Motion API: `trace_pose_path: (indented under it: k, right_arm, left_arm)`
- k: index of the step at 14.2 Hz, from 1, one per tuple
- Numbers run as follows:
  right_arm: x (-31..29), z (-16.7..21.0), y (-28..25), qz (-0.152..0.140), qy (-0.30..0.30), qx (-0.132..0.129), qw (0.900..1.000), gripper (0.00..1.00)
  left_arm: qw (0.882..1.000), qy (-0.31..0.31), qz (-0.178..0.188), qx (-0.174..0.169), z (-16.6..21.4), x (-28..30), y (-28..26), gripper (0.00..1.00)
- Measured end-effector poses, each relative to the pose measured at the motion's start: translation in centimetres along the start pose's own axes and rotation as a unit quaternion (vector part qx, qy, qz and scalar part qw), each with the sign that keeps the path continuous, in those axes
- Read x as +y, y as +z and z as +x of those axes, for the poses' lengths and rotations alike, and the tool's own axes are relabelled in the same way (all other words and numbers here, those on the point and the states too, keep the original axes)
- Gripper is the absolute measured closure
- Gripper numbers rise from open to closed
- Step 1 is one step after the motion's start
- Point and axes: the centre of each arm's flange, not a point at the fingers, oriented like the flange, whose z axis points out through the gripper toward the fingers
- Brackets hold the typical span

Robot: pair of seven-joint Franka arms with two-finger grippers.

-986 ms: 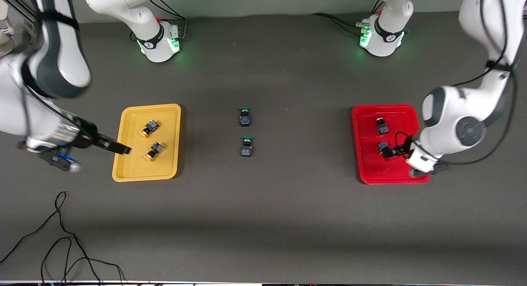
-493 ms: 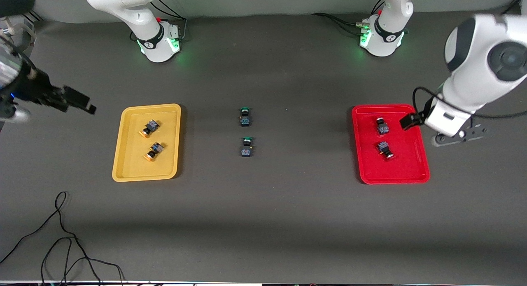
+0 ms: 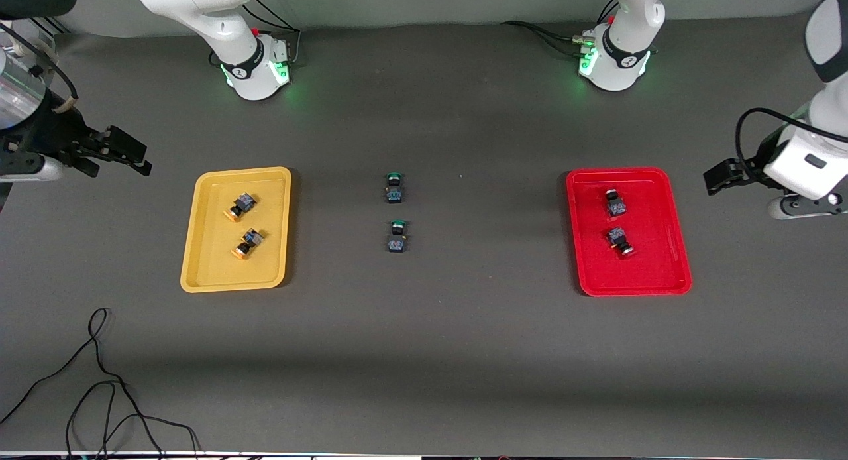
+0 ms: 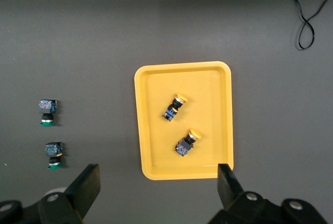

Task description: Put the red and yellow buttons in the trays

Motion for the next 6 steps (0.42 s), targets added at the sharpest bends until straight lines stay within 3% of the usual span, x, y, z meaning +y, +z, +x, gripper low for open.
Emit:
trace_pose_path:
  k: [6]
  right_arm:
    - [0.31, 0.19, 0.21, -0.001, -0.005, -0.001, 1.0, 0.0]
  left_arm:
    - [1.0, 0.011, 0.001, -0.001, -0.32, 1.22, -1.06, 0.0]
